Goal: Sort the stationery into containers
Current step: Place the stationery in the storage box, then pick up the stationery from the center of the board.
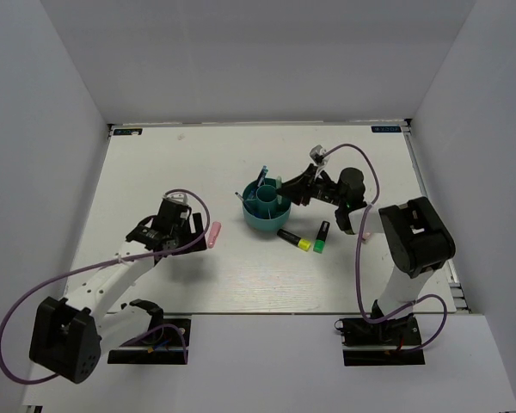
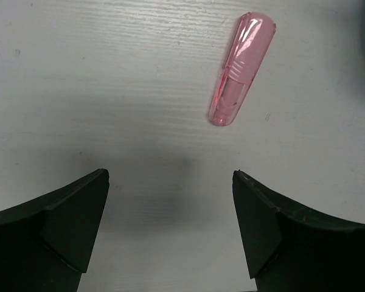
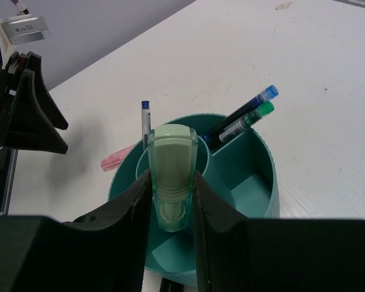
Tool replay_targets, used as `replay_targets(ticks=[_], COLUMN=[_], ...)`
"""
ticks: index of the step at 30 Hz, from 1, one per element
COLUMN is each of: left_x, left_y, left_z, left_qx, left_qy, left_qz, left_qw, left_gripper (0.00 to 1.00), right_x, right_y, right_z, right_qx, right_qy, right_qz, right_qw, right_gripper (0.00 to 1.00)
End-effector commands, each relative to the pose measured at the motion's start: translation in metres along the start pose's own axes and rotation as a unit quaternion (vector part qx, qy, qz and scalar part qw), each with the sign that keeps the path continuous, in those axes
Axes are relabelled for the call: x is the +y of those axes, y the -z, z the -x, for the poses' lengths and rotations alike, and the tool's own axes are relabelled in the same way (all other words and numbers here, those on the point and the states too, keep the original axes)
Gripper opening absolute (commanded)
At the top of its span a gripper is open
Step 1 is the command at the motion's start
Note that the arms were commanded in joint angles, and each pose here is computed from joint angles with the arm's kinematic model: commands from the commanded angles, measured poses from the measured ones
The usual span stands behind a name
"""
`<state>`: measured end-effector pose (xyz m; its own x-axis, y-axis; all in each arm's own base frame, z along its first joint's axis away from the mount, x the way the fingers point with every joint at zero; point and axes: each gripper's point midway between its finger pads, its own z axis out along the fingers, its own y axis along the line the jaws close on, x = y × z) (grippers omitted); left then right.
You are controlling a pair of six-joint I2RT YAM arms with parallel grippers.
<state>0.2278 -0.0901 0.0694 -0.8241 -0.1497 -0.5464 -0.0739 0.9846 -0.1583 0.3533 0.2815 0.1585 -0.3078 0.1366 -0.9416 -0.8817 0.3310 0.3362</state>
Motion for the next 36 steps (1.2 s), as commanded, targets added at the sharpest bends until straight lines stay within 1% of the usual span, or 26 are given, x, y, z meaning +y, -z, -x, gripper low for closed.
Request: replay_targets(ticks=[1, 5, 6, 8, 9, 12, 14, 15, 16, 18, 21, 22, 23, 29, 30, 31, 34, 35, 36], left_x=[-0.020, -0.031, -0.033, -0.039, -0.039, -0.049, -0.053, -0.058, -0.059, -0.063, -0.069, -0.067, -0.069, -0.075, -0.072, -0.072, -0.069, -0.070, -0.069], left_y=[0.001, -0.008, -0.011, -0.015, -0.019, -0.024, -0.031, -0.033, -0.038, -0.043, -0.052, -0.057, -0.058, -0.077, -0.081, -0.082, -0.092, -0.096, -0.098], left_z=[0.030, 0.040, 0.041, 0.046, 0.045, 0.053, 0.052, 0.059, 0.057, 0.064, 0.068, 0.065, 0.067, 0.069, 0.063, 0.069, 0.063, 0.062, 0.061], left_qx=[-0.035, -0.042, -0.042, -0.051, -0.047, -0.055, -0.047, -0.051, -0.045, -0.047, -0.045, -0.039, -0.041, -0.043, -0.032, -0.040, -0.028, -0.025, -0.024], left_qy=[-0.020, -0.040, -0.047, -0.049, -0.053, -0.059, -0.066, -0.068, -0.074, -0.080, -0.090, -0.094, -0.099, -0.100, -0.107, -0.108, -0.114, -0.115, -0.117], left_qz=[-0.016, -0.011, -0.011, -0.016, -0.015, -0.026, -0.023, -0.026, -0.020, -0.015, -0.011, -0.004, -0.007, -0.005, 0.006, 0.011, 0.022, 0.023, 0.026], left_qw=[0.999, 0.998, 0.998, 0.997, 0.997, 0.996, 0.996, 0.996, 0.996, 0.996, 0.995, 0.995, 0.994, 0.994, 0.994, 0.993, 0.993, 0.993, 0.993], left_gripper=[0.92, 0.92, 0.92, 0.92, 0.92, 0.92, 0.92, 0.92, 0.92, 0.89, 0.81, 0.77, 0.75, 0.70, 0.69, 0.69, 0.67, 0.64, 0.62], right_x=[-0.001, 0.000, 0.001, 0.004, 0.003, 0.008, 0.008, 0.010, 0.009, 0.010, 0.014, 0.018, 0.022, 0.031, 0.030, 0.031, 0.034, 0.038, 0.040], right_y=[0.001, 0.004, 0.004, 0.005, 0.006, 0.008, 0.010, 0.010, 0.011, 0.015, 0.020, 0.021, 0.023, 0.043, 0.045, 0.052, 0.062, 0.065, 0.068], right_z=[0.011, 0.005, 0.004, 0.002, 0.002, 0.003, 0.003, 0.005, 0.005, 0.005, 0.010, 0.016, 0.018, 0.030, 0.030, 0.030, 0.035, 0.038, 0.036], right_qx=[-0.029, -0.026, -0.025, -0.023, -0.023, -0.022, -0.020, -0.021, -0.017, -0.018, -0.022, -0.027, -0.029, -0.037, -0.038, -0.039, -0.045, -0.048, -0.047], right_qy=[0.037, 0.033, 0.032, 0.032, 0.032, 0.033, 0.032, 0.033, 0.029, 0.028, 0.026, 0.032, 0.030, 0.029, 0.026, 0.024, 0.020, 0.028, 0.020], right_qz=[-0.004, -0.004, -0.003, 0.004, 0.004, 0.008, 0.006, 0.007, 0.006, 0.003, 0.002, 0.004, 0.004, -0.010, -0.013, -0.019, -0.022, -0.021, -0.021], right_qw=[0.999, 0.999, 0.999, 0.999, 0.999, 0.999, 0.999, 0.999, 0.999, 0.999, 0.999, 0.999, 0.999, 0.999, 0.999, 0.999, 0.999, 0.998, 0.998], right_gripper=[0.00, 0.01, 0.14, 0.27, 0.40, 0.47, 0.50, 0.50, 0.52, 0.52, 0.52, 0.50, 0.49, 0.48, 0.48, 0.48, 0.48, 0.48, 0.48])
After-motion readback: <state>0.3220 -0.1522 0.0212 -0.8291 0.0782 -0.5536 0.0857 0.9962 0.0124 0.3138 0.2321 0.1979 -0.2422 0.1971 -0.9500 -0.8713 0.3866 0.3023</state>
